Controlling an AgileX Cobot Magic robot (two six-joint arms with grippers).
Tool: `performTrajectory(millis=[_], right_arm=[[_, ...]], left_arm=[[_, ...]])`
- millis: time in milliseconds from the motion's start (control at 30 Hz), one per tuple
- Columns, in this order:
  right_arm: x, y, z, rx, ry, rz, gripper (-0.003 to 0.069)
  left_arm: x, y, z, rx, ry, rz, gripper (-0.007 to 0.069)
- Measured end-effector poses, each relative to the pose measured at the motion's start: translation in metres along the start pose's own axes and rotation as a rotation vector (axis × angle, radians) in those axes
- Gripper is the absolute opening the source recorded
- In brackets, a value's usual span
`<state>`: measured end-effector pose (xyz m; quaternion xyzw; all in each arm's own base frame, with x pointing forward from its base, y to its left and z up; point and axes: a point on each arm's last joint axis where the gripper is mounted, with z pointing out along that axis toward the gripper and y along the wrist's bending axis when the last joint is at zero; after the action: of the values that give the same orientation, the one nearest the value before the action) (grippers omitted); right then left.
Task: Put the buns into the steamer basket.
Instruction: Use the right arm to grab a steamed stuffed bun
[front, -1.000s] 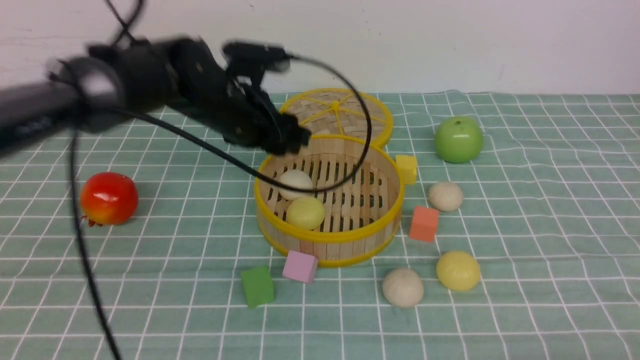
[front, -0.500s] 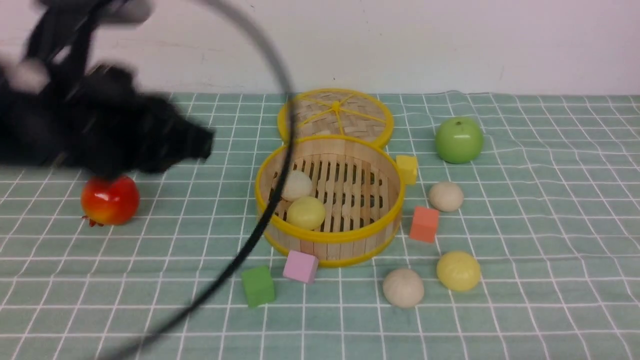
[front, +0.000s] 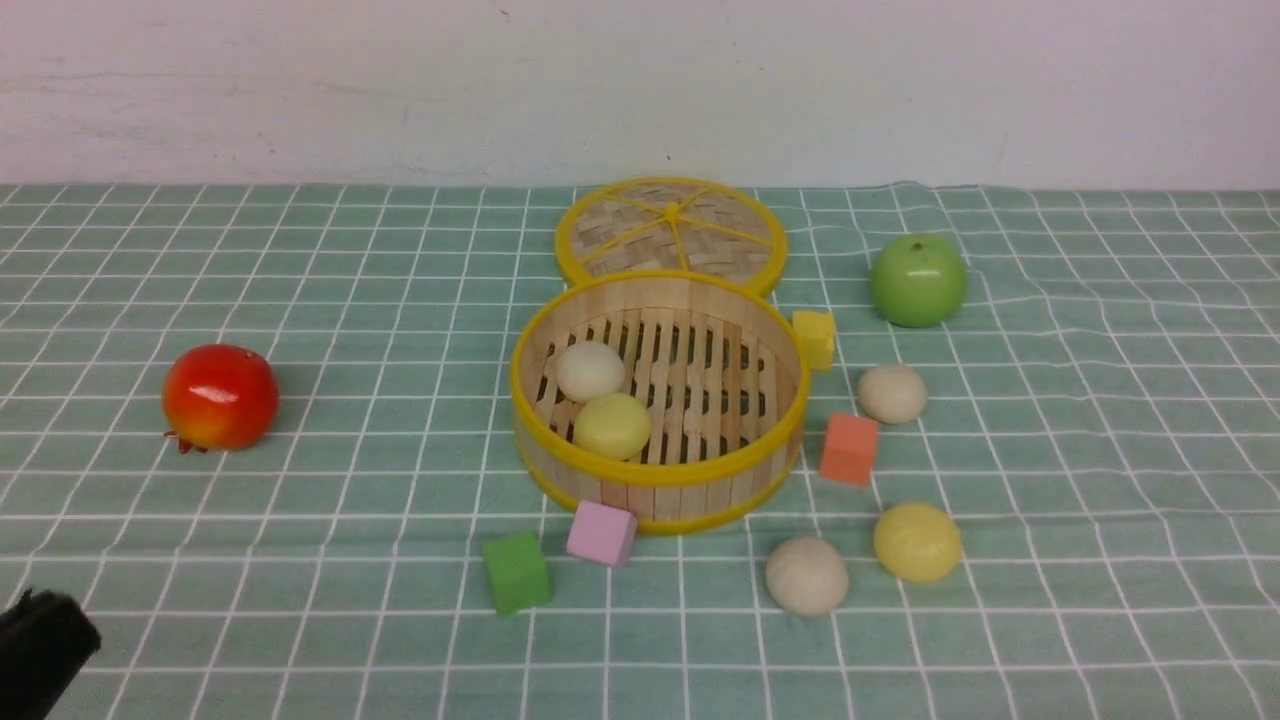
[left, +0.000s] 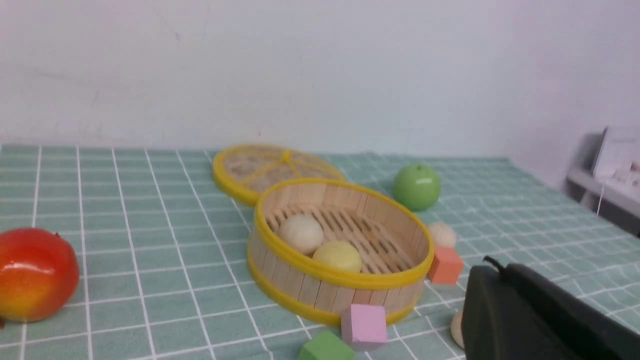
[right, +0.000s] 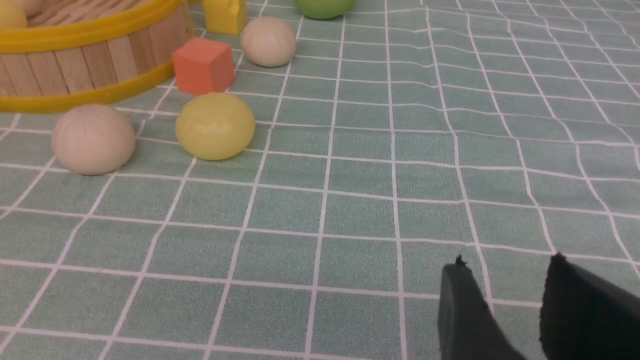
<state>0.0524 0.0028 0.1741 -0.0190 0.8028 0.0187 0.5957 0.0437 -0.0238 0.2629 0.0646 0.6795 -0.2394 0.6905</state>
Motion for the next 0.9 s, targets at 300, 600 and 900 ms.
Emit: performTrajectory(millis=[300,600,900], right_arm=[[0.000,0.000,0.000,0.000,0.000,0.000,0.0240],[-0.013,0.006,-0.001,-0.108,-0.147,0.522,0.0240],[-0.044,0.006,-0.009,-0.195,-0.260,0.857,0.0235]], left_arm=[[0.008,0.002,-0.004,-0.001,-0.036,-0.006,-0.0014],[0.009,0.003,-0.004,0.000,-0.031,-0.008,-0.0014],[0.009,0.003,-0.004,0.000,-0.031,-0.008,-0.0013]])
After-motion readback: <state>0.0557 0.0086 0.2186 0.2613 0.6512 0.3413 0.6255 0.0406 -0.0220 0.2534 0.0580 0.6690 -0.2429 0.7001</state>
